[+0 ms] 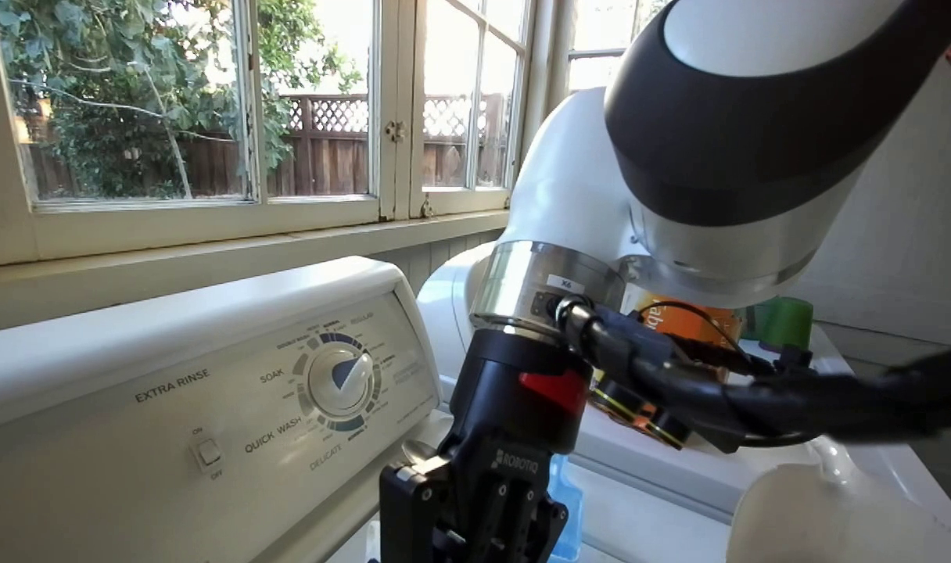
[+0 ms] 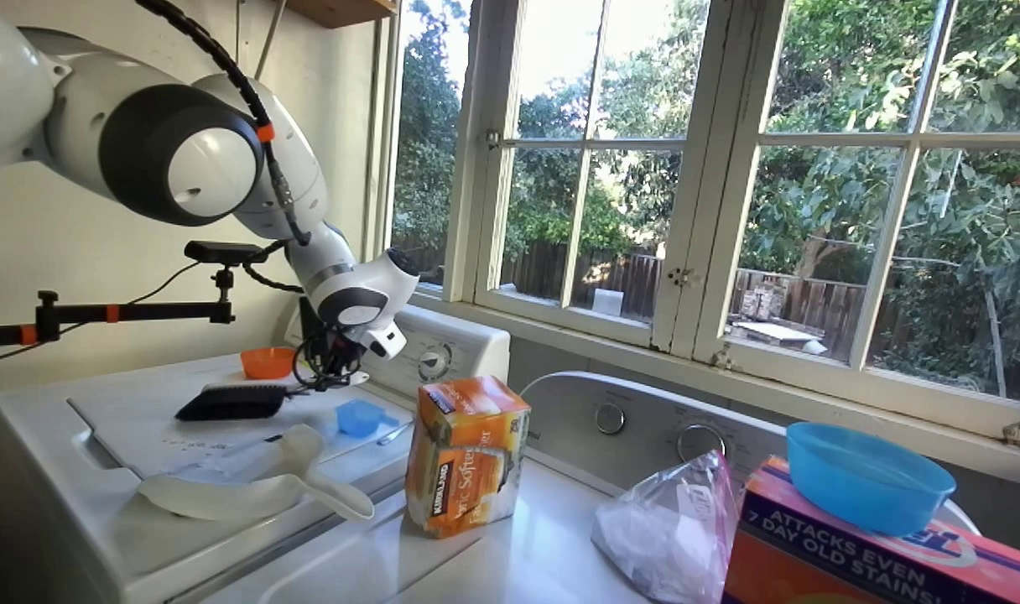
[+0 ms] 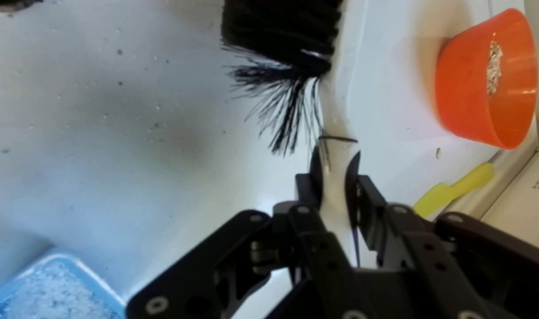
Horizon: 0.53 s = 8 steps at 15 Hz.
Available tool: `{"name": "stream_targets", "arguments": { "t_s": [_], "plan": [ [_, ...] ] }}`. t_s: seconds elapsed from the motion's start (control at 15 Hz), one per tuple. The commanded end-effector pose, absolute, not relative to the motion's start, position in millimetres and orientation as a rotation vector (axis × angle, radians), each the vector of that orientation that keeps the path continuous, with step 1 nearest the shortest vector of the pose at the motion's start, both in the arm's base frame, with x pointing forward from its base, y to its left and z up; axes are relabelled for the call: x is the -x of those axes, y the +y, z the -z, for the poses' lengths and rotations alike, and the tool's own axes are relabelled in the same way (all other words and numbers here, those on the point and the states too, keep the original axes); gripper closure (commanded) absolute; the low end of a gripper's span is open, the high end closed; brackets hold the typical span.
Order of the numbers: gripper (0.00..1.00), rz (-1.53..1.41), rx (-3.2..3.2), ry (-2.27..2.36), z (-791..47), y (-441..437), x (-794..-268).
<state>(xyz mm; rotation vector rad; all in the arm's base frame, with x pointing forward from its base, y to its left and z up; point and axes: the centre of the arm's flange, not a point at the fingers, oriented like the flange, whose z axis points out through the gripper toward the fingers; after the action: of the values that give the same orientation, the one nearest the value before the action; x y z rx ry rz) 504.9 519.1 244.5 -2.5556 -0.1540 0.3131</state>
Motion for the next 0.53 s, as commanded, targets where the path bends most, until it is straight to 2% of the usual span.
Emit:
{"name": "stream_targets", "arguments": {
  "t_s": [0.0, 0.33, 0.4, 0.47],
  "plan": [
    [0.73, -0.314, 2.555, -0.155, -244.5, 519.5, -504.7],
    [0.73, -0.314, 2.556, -0.146, -242.6, 516.1, -507.8],
    [0.93, -0.314, 2.556, -0.146, -242.6, 516.1, -507.7],
    [0.93, -0.301, 2.554, -0.132, -242.0, 515.3, -508.1]
  ]
}}
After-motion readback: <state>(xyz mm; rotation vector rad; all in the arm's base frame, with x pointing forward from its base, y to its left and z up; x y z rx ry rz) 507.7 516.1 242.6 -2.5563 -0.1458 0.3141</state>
